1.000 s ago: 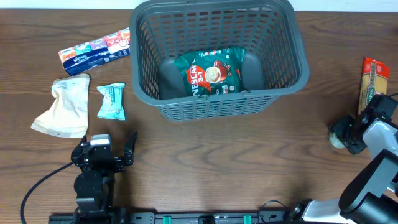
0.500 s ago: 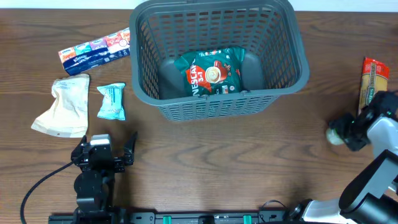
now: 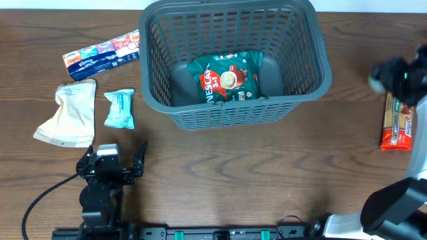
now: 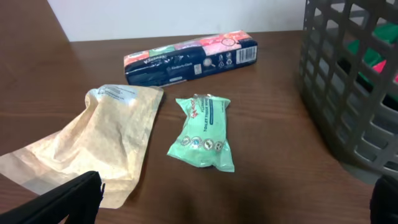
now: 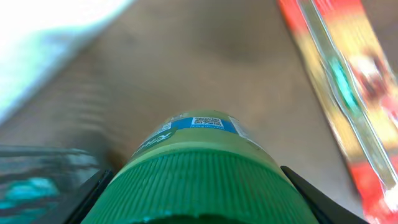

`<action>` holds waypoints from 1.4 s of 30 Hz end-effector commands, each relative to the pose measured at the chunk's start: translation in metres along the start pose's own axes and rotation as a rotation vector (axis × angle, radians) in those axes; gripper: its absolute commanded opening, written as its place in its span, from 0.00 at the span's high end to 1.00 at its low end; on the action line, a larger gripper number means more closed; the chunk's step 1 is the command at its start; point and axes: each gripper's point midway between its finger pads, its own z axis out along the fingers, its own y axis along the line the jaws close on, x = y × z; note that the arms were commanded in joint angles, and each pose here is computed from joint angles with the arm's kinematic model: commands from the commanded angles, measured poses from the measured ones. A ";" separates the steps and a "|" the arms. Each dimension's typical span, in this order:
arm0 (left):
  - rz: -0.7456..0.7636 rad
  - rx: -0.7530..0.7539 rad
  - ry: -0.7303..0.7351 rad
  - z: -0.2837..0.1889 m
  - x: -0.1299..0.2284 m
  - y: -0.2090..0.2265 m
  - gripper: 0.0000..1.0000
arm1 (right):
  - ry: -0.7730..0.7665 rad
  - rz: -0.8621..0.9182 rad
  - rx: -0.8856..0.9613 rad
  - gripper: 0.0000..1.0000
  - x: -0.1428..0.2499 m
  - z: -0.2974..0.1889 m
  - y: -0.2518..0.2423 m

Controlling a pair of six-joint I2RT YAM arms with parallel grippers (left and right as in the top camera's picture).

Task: Pack container
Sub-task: 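Carry the jar with the right gripper over the basket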

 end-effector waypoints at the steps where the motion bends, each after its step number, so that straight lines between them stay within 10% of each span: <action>1: 0.017 0.015 0.021 0.003 0.010 -0.004 0.01 | -0.110 -0.121 -0.124 0.73 -0.029 -0.036 0.065; 16: 0.017 0.015 0.021 0.003 0.010 -0.004 0.01 | -0.207 -0.581 -0.502 0.71 0.032 -0.107 0.274; 42: 0.017 0.015 0.021 0.003 0.010 -0.004 0.02 | 0.000 -0.594 -0.299 0.68 0.082 -0.032 0.260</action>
